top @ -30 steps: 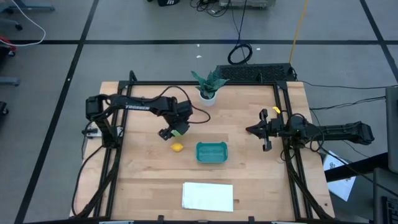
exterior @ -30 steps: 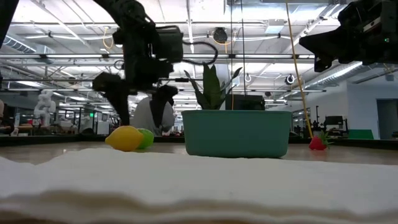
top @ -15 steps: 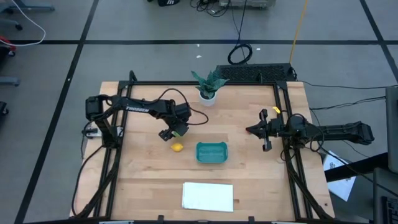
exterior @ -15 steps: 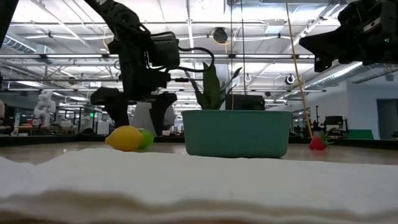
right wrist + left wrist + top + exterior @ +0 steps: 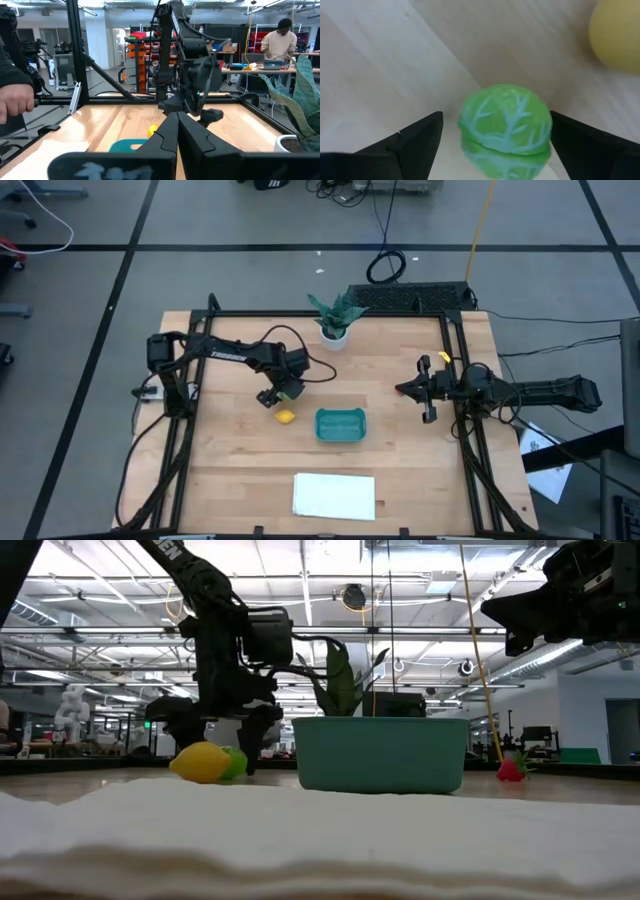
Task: Pick and placing Produce into tupperware
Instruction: Put the fruits and the vegetables into the bin
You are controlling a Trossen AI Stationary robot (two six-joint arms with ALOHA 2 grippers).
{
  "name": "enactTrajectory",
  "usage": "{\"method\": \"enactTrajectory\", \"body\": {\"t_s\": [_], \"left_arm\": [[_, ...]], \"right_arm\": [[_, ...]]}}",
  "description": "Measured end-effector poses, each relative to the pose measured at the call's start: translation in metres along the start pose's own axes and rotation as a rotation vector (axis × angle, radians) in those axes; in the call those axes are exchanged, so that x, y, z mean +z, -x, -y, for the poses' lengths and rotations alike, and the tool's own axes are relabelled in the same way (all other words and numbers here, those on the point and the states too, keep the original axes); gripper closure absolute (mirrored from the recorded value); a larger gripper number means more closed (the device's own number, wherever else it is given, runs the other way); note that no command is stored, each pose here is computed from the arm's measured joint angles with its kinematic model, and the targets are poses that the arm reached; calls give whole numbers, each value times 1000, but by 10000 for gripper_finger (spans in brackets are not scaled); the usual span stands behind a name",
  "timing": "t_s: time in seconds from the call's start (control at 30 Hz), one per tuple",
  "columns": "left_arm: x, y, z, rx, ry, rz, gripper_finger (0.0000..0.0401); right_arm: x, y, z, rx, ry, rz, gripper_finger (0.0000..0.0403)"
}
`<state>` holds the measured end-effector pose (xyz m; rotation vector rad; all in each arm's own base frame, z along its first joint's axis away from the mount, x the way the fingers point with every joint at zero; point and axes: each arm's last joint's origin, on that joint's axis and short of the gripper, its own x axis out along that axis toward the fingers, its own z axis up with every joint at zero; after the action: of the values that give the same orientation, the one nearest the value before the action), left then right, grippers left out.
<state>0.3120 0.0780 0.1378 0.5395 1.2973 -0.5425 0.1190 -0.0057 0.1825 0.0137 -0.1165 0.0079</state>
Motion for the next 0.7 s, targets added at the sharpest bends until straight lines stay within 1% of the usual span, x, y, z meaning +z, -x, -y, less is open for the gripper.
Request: {"method": "enactTrajectory", "body": {"t_s": [0.23,0.3,0.4,0.7], "left_arm": [[0,-1,0,-2,-1,-3,44],[0,-1,0,-1,-1,-3,50],[0,-2,0,-6,-4,-5,72],[-1,-3,1,-18,-6,-12,166]], "right_arm": [[0,0,0,-1,7,0,403],[0,0,0,-1,7,0,403],[0,0,0,-1,7,0,403],[0,0,0,-1,7,0,403]]}}
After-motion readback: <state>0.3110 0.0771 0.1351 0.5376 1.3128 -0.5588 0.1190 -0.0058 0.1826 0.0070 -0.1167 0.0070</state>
